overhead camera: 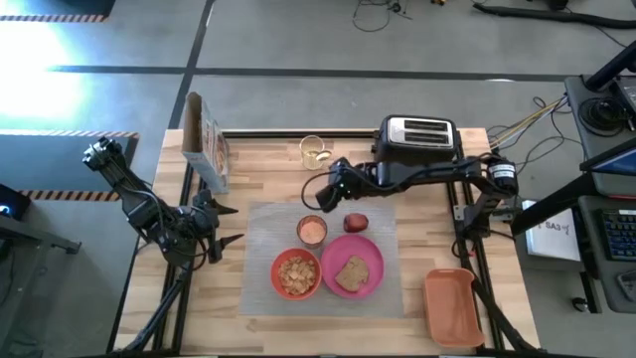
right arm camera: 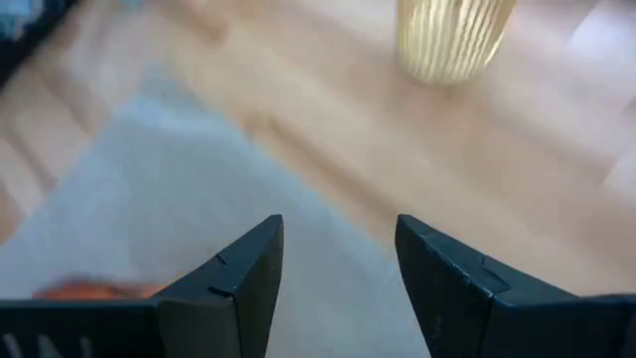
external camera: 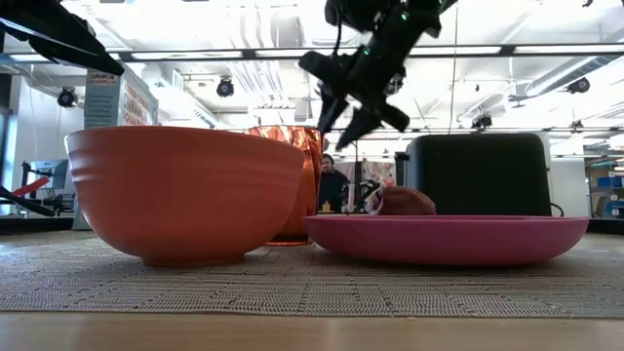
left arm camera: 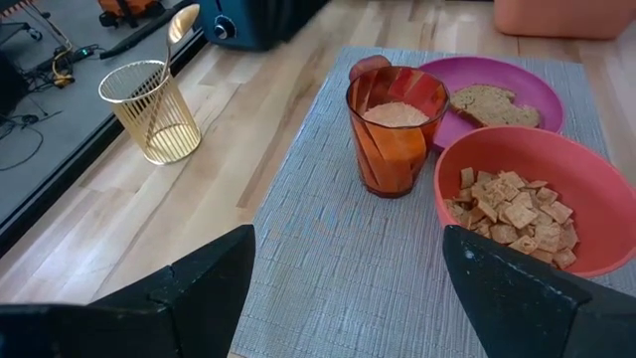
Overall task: Arrange a breakfast setting
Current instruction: Put the golden spoon to the left of the orange bowl on the gray mat
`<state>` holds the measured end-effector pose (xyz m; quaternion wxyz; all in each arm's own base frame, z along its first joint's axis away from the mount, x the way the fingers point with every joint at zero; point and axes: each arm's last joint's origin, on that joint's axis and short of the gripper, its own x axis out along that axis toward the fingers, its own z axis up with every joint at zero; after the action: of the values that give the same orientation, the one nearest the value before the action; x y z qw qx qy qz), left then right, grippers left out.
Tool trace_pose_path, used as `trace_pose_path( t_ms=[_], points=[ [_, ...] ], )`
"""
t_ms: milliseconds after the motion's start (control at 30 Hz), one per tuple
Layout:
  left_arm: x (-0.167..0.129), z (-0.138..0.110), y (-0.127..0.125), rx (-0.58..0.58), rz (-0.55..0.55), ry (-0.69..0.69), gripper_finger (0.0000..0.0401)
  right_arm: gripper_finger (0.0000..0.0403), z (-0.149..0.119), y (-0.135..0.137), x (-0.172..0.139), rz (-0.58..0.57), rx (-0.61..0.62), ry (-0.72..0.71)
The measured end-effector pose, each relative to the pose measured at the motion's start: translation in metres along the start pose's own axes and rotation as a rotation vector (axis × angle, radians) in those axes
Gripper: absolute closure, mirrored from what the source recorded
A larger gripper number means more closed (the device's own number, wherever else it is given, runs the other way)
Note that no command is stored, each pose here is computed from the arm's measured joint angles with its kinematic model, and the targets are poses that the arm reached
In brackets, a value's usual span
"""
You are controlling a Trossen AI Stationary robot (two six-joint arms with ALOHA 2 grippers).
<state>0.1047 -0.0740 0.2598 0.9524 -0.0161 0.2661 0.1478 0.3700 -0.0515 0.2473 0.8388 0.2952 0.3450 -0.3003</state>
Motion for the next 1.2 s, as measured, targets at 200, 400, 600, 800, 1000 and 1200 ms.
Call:
trace_pose_path(
  t_ms=[200,400,600,800,1000,1200],
  points=[
    [0.000,0.000,0.000,0.001,0.001,0.001,0.0094,0.0218,0.018,0.001,-0.009,-0.147,0.001,-0.193],
    [-0.002,-0.002,0.005,0.020,0.011,0.012,0.0094,0.0218,0.017,-0.010,0.003,-0.160,0.090,-0.272],
    [-0.005,-0.002,0.011,0.019,0.010,0.009,0.0094,0.0218,0.013,-0.018,0.020,-0.092,0.139,-0.376],
    [-0.007,-0.002,0.015,0.015,0.010,0.005,0.0094,0.0218,0.012,-0.033,0.048,-0.106,0.178,-0.388],
    [-0.008,-0.002,0.016,0.017,0.027,-0.010,0.0094,0.0218,0.019,-0.036,0.080,-0.073,0.168,-0.364],
    [-0.008,-0.003,0.018,-0.015,0.034,-0.005,0.0094,0.0218,0.035,-0.034,0.083,-0.086,0.139,-0.391]
  ],
)
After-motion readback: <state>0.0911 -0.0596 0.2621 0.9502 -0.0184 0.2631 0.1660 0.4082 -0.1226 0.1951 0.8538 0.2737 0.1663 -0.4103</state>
